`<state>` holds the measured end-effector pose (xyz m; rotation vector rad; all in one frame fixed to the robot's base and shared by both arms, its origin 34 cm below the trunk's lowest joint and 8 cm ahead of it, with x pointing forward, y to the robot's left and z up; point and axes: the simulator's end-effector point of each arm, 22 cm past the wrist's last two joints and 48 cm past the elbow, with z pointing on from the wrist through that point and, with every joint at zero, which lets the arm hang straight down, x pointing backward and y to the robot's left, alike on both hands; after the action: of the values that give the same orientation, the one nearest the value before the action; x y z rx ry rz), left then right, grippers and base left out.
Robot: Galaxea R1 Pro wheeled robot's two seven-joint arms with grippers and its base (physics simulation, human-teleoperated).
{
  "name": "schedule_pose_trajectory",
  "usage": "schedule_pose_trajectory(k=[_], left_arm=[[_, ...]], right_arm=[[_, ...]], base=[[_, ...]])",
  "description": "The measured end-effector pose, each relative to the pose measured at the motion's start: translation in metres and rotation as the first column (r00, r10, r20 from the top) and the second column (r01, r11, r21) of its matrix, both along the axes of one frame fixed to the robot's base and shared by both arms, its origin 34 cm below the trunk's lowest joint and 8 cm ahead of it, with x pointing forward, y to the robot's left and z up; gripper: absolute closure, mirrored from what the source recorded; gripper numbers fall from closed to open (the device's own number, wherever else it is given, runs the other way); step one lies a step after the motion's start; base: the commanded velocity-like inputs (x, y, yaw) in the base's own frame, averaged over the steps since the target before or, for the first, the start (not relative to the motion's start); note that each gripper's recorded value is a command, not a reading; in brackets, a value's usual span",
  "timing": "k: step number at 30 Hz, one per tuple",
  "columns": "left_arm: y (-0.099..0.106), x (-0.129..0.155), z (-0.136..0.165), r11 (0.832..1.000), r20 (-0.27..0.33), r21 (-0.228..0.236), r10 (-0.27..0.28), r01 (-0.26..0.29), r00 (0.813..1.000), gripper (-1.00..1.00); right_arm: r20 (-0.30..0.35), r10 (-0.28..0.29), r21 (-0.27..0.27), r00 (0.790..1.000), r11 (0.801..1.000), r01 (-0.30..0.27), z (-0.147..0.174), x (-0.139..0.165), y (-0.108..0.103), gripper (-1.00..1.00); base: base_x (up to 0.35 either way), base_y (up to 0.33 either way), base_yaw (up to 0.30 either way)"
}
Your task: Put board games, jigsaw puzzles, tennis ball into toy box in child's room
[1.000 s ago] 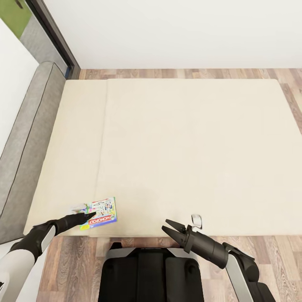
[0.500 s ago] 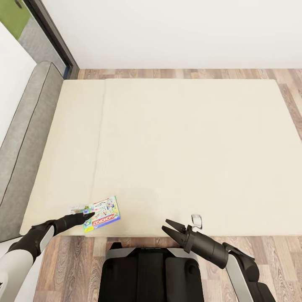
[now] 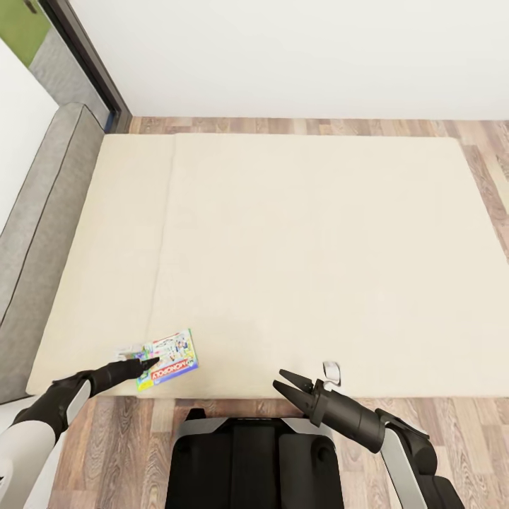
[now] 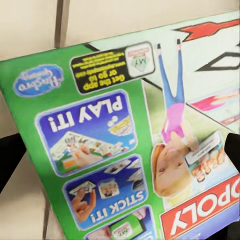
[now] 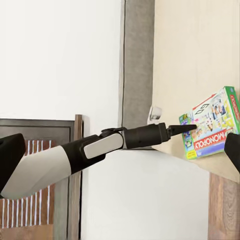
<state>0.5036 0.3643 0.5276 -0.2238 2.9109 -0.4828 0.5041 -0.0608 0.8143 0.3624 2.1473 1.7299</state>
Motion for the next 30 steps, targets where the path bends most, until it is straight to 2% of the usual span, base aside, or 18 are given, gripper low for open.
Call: schedule_pose_trajectory(k=[3,30], left_arm=[[0.0061,-0.0025,0.0002,1.0,-0.011,0.007,-0.004,0.004,1.0,-1.0],[0.0068,-0.0043,0.0001,1.0,-0.015,0.011,-0.01,0.01,1.0,-1.0]], right_arm=[[-0.001,0.0,0.0,1.0,1.0,0.0,-0.0006,0.0004,0.0,-1.0],[0.0,0.0,0.001,1.0,1.0,0.0,-0.0001,0.0,0.0001,-1.0]], base=[[0.0,-0.03,0.0],[0.0,-0.002,0.0]])
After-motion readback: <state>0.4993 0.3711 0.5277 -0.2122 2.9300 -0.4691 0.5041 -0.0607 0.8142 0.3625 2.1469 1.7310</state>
